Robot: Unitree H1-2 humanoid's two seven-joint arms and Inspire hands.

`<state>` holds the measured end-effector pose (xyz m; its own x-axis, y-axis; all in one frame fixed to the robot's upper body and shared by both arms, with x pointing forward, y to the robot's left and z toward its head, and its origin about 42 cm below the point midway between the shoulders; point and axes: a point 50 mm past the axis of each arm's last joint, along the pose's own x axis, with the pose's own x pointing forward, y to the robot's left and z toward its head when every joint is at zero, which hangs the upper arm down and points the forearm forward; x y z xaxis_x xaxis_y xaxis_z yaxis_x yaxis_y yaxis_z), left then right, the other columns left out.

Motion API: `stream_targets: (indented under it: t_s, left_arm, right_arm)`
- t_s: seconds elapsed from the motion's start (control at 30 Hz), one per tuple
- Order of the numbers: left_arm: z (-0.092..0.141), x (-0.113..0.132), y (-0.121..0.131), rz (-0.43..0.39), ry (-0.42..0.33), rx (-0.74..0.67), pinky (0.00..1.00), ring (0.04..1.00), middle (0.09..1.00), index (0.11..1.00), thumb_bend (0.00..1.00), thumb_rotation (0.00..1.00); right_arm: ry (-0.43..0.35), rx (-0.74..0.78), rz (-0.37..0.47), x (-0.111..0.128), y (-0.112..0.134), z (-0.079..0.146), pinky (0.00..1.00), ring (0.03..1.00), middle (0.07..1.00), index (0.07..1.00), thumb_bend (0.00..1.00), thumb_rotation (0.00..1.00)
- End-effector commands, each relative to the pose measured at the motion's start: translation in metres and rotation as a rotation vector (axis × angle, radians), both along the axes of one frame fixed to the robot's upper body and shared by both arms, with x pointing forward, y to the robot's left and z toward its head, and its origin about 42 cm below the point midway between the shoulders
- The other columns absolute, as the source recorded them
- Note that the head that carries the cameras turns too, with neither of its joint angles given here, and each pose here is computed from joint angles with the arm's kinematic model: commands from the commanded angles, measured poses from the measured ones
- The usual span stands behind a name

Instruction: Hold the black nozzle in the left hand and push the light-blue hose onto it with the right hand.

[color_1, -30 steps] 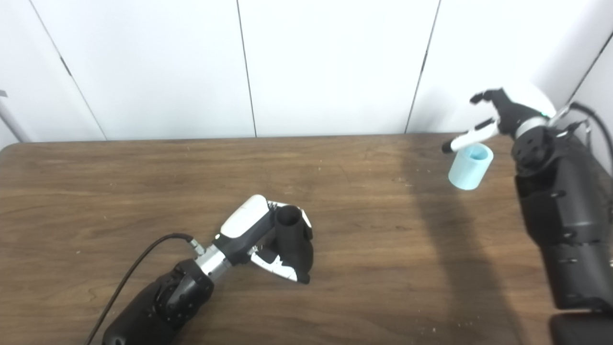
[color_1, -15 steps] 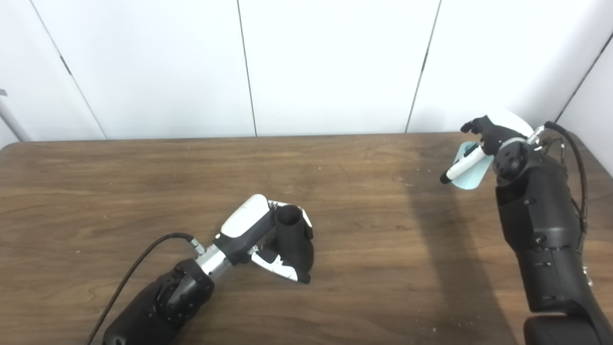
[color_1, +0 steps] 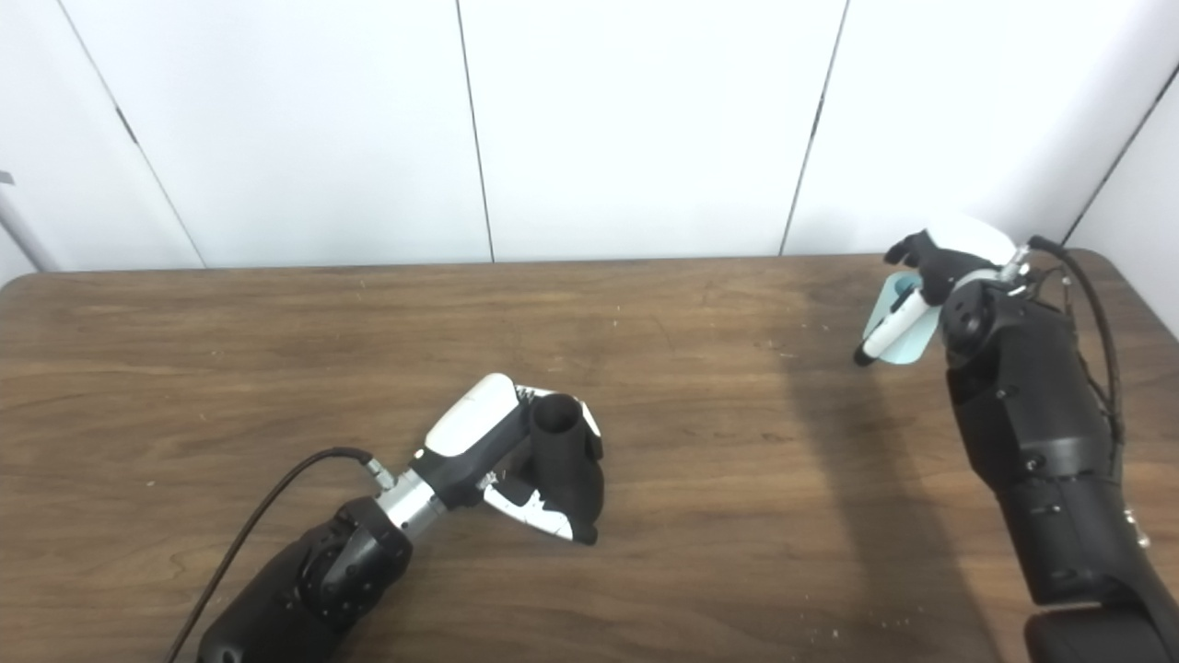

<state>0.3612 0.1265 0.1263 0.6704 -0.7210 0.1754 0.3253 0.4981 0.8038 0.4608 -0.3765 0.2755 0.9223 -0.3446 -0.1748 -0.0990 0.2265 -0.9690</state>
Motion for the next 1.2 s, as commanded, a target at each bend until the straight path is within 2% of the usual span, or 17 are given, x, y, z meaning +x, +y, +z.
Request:
stream_targets:
  t_s: [0.0,0.03,0.07,0.13,0.2,0.43,0.6,0.8,0.9,0.93,1.0,1.03,1.13,1.17]
  left_arm:
    - [-0.087,-0.058,0.014,0.008,0.26,0.162,0.47,0.487,0.392,0.358,0.76,0.3]
    - [-0.086,-0.058,0.014,0.008,0.259,0.163,0.47,0.488,0.392,0.358,0.76,0.3]
    - [-0.086,-0.059,0.014,0.007,0.259,0.163,0.47,0.488,0.393,0.356,0.76,0.3]
    - [-0.086,-0.059,0.014,0.006,0.258,0.163,0.47,0.489,0.393,0.352,0.76,0.3]
    - [-0.086,-0.059,0.014,0.006,0.259,0.162,0.47,0.488,0.393,0.351,0.76,0.3]
    - [-0.086,-0.059,0.015,0.005,0.26,0.166,0.47,0.487,0.393,0.361,0.76,0.3]
    - [-0.086,-0.059,0.015,0.004,0.26,0.169,0.47,0.492,0.404,0.368,0.76,0.3]
    - [-0.086,-0.059,0.015,0.002,0.259,0.169,0.47,0.488,0.395,0.362,0.76,0.3]
    - [-0.085,-0.059,0.016,0.003,0.261,0.166,0.47,0.487,0.395,0.368,0.76,0.3]
    - [-0.085,-0.059,0.016,0.003,0.261,0.164,0.47,0.487,0.396,0.37,0.76,0.3]
    - [-0.085,-0.059,0.015,0.002,0.262,0.162,0.47,0.488,0.397,0.371,0.76,0.3]
    - [-0.085,-0.059,0.015,0.002,0.262,0.162,0.47,0.488,0.397,0.371,0.76,0.3]
    - [-0.086,-0.058,0.014,0.002,0.262,0.161,0.47,0.486,0.397,0.371,0.76,0.3]
    - [-0.086,-0.058,0.014,0.002,0.261,0.161,0.47,0.485,0.397,0.37,0.76,0.3]
  right_arm:
    - [-0.136,-0.08,-0.011,0.005,-0.007,0.041,0.12,0.192,0.294,0.696,0.91,0.0]
    - [-0.137,-0.101,-0.004,0.004,-0.006,0.041,0.09,0.154,0.243,0.676,0.93,0.0]
    - [-0.132,-0.119,0.006,0.003,-0.004,0.04,0.07,0.146,0.246,0.582,0.73,0.06]
    - [-0.121,-0.142,0.017,0.002,-0.002,0.04,0.05,0.146,0.252,0.502,0.57,0.11]
    - [-0.105,-0.156,0.022,0.002,0.0,0.041,0.05,0.146,0.249,0.488,0.53,0.11]
    - [-0.062,-0.141,0.024,0.004,-0.003,0.044,0.06,0.144,0.24,0.492,0.51,0.11]
    - [-0.04,-0.089,0.03,0.002,-0.004,0.047,0.07,0.158,0.273,0.486,0.52,0.12]
    - [-0.05,-0.041,0.074,-0.004,0.01,0.059,0.1,0.186,0.304,0.488,0.52,0.12]
    - [-0.094,-0.029,0.14,-0.015,0.033,0.078,0.12,0.202,0.322,0.488,0.52,0.12]
    - [-0.129,-0.022,0.186,-0.022,0.046,0.087,0.12,0.204,0.325,0.488,0.52,0.12]
    - [-0.199,-0.01,0.274,-0.036,0.066,0.101,0.13,0.213,0.441,0.486,0.53,0.02]
    - [-0.223,-0.006,0.307,-0.041,0.073,0.105,0.13,0.213,0.456,0.486,0.53,0.01]
    - [-0.303,0.014,0.435,-0.058,0.098,0.121,0.13,0.22,0.471,0.483,0.53,0.0]
    - [-0.321,0.02,0.468,-0.062,0.104,0.125,0.13,0.229,0.435,0.501,0.53,0.0]
